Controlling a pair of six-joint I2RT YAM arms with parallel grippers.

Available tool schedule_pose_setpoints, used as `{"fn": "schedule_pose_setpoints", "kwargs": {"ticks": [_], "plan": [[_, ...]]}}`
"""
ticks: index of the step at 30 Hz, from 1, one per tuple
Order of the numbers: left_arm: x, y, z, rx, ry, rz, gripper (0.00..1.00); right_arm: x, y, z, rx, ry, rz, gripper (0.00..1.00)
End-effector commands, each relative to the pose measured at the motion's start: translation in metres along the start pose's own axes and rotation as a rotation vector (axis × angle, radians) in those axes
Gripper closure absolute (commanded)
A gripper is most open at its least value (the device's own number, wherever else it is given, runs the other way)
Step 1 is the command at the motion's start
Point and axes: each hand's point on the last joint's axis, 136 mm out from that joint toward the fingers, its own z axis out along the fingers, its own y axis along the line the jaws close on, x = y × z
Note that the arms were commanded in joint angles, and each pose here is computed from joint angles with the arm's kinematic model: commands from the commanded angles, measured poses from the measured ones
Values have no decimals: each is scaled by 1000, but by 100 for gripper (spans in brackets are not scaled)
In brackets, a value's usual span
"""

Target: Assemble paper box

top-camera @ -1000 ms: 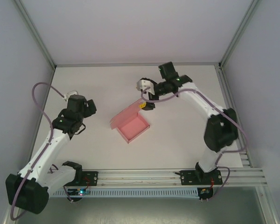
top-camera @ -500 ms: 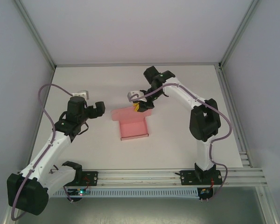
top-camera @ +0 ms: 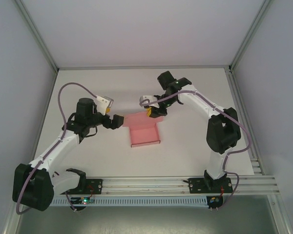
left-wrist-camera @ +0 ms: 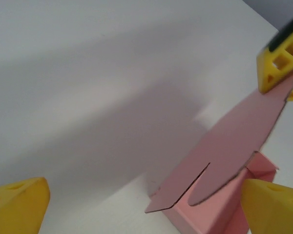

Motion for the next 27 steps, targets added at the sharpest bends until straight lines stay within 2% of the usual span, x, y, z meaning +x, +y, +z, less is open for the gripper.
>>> {"fn": "schedule_pose_setpoints", "kwargs": {"ticks": [1,4,5,10,12,15,19,24,26,27], "plan": [[-3,-21,3,130,30,133,0,-7,-4,-18,85,-38,33,73],[2,-28,4,186,82,148,0,-5,1,-23,131,-57,74,53],[4,-30,4,203,95,161,0,-3,5,-24,135,-59,76,42],[19,-19,2,147,177,195,0,22,10,-29,225,-31,155,32],[26,-13,3,115,207,188,0,33,10,-31,252,-38,230,32],[34,-17,2,142,232,181,0,46,10,-28,279,-59,339,31],[35,-16,9,157,238,162,0,52,15,-18,281,-87,373,36],[33,-16,20,204,289,109,5,58,8,-17,306,-74,403,55],[31,-21,24,252,287,111,11,60,8,-16,302,-64,409,64],[28,-21,26,253,285,110,18,61,8,-16,299,-61,409,66]]}}
